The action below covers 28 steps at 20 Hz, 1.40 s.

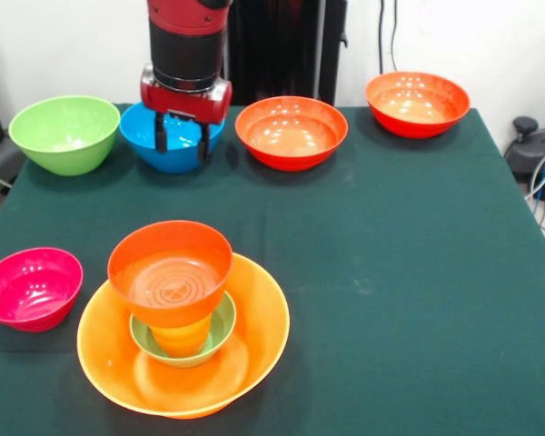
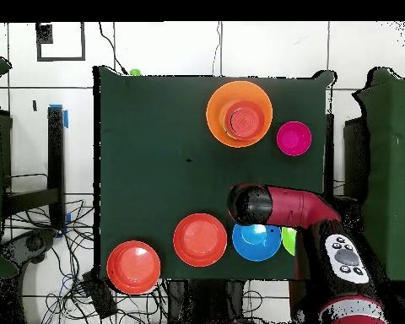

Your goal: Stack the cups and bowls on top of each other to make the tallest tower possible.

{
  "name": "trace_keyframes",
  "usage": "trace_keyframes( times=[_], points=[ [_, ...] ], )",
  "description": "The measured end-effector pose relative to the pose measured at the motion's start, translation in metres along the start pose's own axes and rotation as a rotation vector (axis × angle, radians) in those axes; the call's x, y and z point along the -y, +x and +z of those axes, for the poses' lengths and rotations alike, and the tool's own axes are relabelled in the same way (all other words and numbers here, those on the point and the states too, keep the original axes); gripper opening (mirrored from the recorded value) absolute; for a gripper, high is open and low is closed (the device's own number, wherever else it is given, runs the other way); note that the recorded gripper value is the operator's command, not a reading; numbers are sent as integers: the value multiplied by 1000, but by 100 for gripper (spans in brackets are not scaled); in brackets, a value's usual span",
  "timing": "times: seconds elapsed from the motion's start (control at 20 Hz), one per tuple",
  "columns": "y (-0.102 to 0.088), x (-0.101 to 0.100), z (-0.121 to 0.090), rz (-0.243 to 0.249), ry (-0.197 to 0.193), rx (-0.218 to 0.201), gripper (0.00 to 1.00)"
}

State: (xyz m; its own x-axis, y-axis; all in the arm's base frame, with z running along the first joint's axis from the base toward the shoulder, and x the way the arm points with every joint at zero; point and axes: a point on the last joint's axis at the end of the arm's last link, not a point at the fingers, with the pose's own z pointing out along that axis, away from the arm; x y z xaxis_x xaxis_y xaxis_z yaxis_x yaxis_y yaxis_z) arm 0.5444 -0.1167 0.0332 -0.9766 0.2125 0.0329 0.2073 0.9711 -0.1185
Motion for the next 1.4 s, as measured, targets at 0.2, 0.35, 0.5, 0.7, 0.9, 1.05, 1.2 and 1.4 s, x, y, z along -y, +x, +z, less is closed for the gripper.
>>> trace_keyframes(
  times=[0.2,0.35,0.5,0.7,0.9,1.05,1.2,1.4],
  points=[
    [3,-14,0,-31,-18,-2,100],
    [6,-21,1,-49,-26,-5,100],
    [10,-26,3,-65,-31,-9,100],
    [22,-31,5,-84,-37,-29,100],
    [42,-33,10,-104,-38,-61,100],
    [57,-33,13,-117,-40,-85,100],
    [78,-29,15,-112,-51,-123,100],
    [97,-22,10,-98,-62,-150,100]
  ],
)
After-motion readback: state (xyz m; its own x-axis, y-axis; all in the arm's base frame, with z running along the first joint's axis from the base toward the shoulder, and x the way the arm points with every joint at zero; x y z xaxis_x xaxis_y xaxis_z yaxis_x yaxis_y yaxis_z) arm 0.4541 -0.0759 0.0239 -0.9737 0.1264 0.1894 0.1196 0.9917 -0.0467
